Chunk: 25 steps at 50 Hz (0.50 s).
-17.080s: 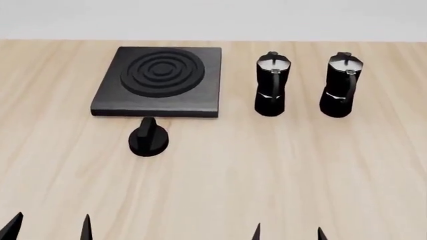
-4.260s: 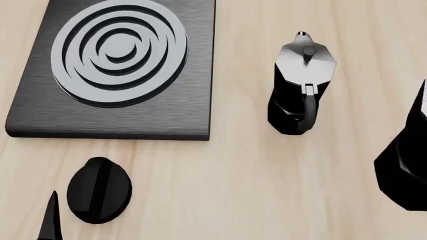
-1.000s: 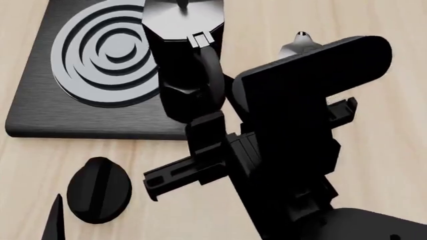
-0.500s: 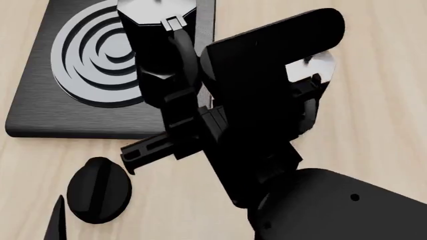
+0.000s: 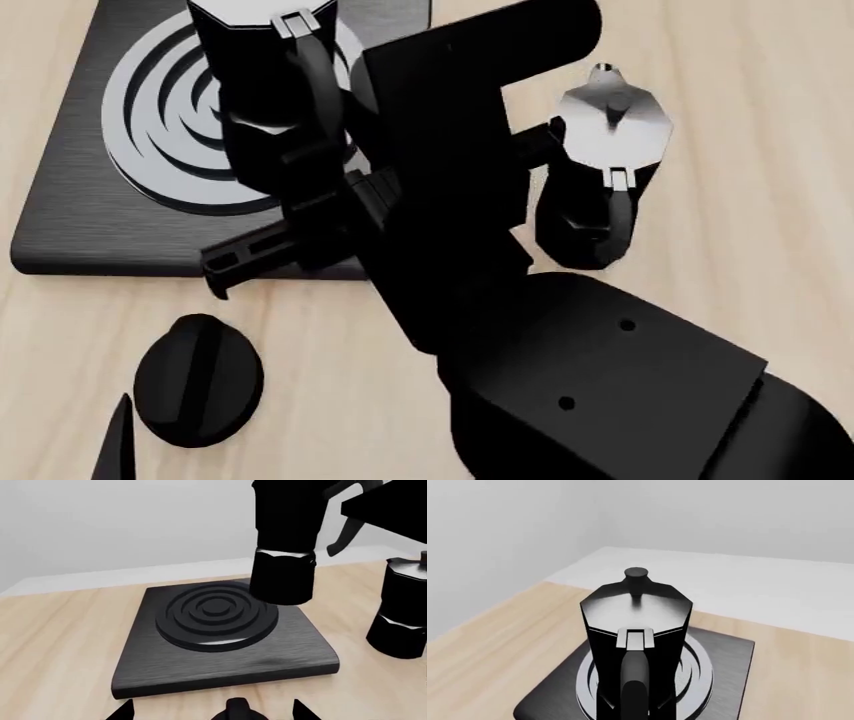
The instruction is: Put the right moka pot on the stove.
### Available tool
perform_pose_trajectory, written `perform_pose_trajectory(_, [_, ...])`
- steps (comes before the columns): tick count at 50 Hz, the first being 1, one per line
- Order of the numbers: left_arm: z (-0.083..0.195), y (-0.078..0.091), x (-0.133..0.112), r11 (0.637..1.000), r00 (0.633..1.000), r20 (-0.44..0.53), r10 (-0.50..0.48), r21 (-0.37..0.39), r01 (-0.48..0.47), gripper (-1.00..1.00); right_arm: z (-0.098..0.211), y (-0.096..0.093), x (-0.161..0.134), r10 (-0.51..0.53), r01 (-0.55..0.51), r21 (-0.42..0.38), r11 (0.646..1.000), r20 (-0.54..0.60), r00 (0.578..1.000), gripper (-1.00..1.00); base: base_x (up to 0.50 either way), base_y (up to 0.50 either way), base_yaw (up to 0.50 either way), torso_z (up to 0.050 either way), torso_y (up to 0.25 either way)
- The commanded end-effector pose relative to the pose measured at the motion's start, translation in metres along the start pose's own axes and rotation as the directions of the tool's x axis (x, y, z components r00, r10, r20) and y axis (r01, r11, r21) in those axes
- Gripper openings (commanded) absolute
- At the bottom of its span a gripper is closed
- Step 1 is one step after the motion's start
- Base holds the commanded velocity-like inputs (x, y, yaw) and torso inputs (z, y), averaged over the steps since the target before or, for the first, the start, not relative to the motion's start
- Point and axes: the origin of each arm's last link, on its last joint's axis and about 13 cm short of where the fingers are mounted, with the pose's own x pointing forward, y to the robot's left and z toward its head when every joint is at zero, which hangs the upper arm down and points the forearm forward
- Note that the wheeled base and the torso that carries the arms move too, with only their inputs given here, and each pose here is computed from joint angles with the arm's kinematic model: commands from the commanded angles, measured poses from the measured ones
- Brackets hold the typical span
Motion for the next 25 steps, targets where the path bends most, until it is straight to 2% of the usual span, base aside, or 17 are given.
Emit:
perform_pose_trajectory(1, [-0.001,0.000,-0.001,1.000,1.000,0.001,-0.003,0.001,0.003,1.00,-0.005,-0.003,0.019,0.007,-0.007,-0.009,1.000,0.041,0.999,-1.00,0.00,0.00,0.00,0.000,0.000])
perform_pose_trajectory(4, [0.000,0.000,0.000,1.000,1.000,0.000,-0.003,0.002,0.003,1.00,-0.008,-0.005,0.024,0.019,-0.018,-0.016,1.000,0.054,0.998,-1.00,0.00,0.00,0.00,0.000,0.000])
perform_pose_trajectory(8, [0.000,0.000,0.000,1.000,1.000,0.001,-0.002,0.003,0.002,1.00,-0.012,-0.004,0.029,0.025,-0.020,-0.064,0.998,0.075,0.997,-1.00,0.00,0.00,0.00,0.000,0.003])
perform_pose_trajectory(13, [0.001,0.000,0.000,1.000,1.000,0.002,-0.004,-0.001,0.004,1.00,-0.014,-0.007,0.037,0.020,-0.017,-0.044,0.999,0.071,0.997,-1.00,0.00,0.00,0.00,0.000,0.000])
perform_pose_trajectory(25, [0.000,0.000,-0.001,1.000,1.000,0.008,-0.007,-0.007,0.007,1.00,-0.014,-0.012,0.056,0.025,-0.020,-0.057,0.998,0.096,0.995,-1.00,0.00,0.00,0.00,0.001,0.001])
